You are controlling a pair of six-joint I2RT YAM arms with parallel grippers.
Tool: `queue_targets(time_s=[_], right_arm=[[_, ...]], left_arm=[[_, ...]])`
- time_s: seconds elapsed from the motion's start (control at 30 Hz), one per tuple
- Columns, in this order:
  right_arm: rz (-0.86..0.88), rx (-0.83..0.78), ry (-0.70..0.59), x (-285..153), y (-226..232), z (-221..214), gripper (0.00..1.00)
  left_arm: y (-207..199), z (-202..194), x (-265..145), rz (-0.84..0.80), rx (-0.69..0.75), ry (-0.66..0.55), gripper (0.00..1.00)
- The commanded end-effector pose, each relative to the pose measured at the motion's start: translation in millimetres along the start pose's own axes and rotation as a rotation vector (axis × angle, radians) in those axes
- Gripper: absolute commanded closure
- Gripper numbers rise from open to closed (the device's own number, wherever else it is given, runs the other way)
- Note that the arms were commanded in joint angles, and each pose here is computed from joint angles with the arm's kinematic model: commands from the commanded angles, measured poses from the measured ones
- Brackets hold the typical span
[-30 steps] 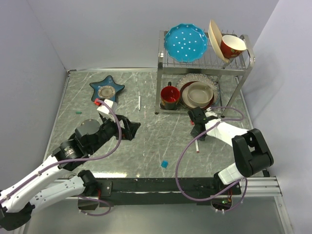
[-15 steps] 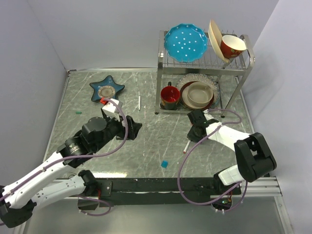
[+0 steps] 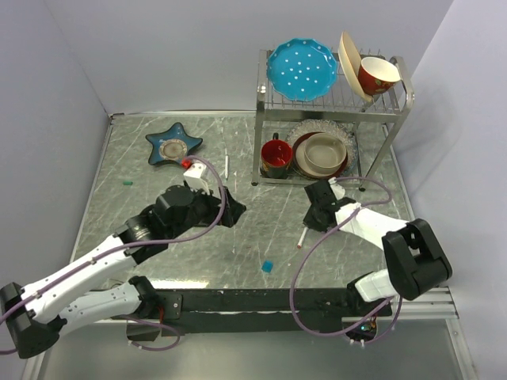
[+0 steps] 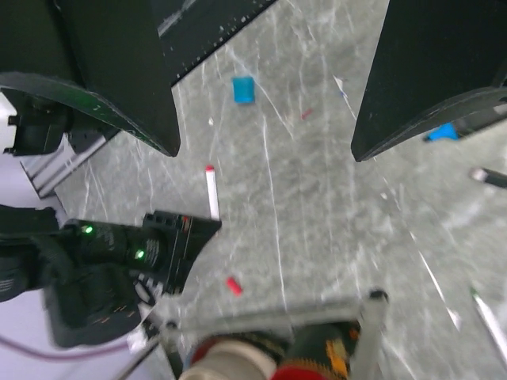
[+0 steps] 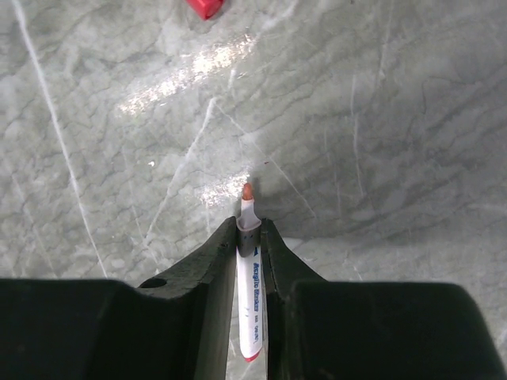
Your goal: Insert the pens into the pen caps
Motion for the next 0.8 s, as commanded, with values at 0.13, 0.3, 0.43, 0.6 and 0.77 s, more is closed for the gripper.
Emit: queue_targets(time_s=[0.13,0.3,0.43,0.6,0.77], right_arm=[[0.226,-0.020,0.055,-17,21,-12,0.94],[0.350,-0.007,0.074,-35,36,-13,0.95],[0.441,0.009,0.067,-58,47,-7,0.95],[0.620,0.026,0.070,-94,63,-4,0.96],[0.827,0.016,0.065,-129,79,-7,0.95]], left_arm=[[-24,-29,27,-0.137,-0.134,0.088,0.13],[-35,-39,40,-0.220,-0.211,0.079,0.14],[-47,-44,47,-0.319,-0.225,0.083,0.18],[-64,-55,49,-0.455,-0.238,0.134,0.21],[-79,-59,52,-0.565,-0.250,0.167,0.24]])
Point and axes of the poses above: each gripper's point midway between its finger pads, its own x axis out along the fingers, its own y axis along the line the jaws close on, z = x × y, the point moved 4 cm from there along -x, back along the fingers, and after that the axes turned 13 degrees about x, right-handed, at the moved point
